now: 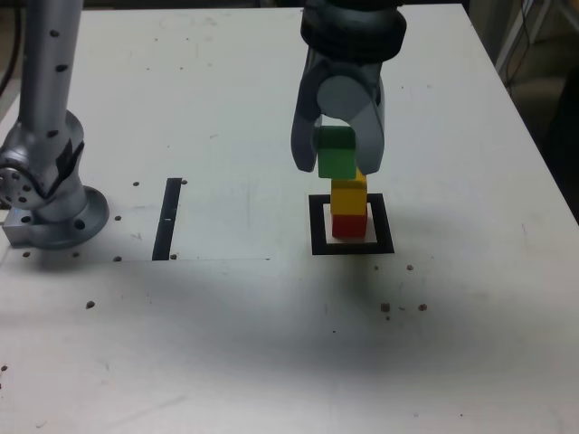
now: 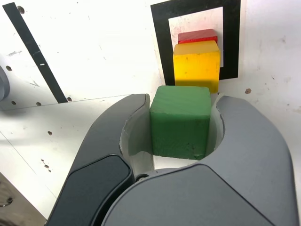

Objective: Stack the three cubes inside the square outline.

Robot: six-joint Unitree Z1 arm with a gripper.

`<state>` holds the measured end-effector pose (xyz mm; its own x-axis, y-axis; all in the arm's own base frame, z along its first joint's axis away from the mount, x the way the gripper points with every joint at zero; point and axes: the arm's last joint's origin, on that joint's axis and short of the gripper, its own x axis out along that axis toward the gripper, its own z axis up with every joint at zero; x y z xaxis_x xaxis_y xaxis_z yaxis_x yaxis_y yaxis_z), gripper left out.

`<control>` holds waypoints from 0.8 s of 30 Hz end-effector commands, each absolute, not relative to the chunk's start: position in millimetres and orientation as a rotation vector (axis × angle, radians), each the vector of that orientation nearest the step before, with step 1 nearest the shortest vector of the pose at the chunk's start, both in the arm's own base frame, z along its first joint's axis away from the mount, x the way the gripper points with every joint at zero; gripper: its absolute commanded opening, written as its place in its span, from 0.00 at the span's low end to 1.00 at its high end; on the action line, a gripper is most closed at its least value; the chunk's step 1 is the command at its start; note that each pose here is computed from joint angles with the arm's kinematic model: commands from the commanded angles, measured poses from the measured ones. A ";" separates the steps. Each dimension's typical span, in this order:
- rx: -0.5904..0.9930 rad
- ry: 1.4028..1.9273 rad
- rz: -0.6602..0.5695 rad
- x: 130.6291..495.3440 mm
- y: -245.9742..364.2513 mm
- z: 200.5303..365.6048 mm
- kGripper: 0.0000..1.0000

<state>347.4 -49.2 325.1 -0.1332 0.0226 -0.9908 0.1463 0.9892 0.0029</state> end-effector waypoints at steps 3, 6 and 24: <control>0.124 1.710 -0.107 352.3 -46.7 320.6 0.25; 0.123 1.713 -0.107 354.4 -45.7 318.5 0.25; 0.113 1.725 -0.106 366.9 -33.6 307.3 0.25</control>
<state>364.4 -34.1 309.0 -0.1564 0.0174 -0.9875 0.1355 0.9908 -0.0040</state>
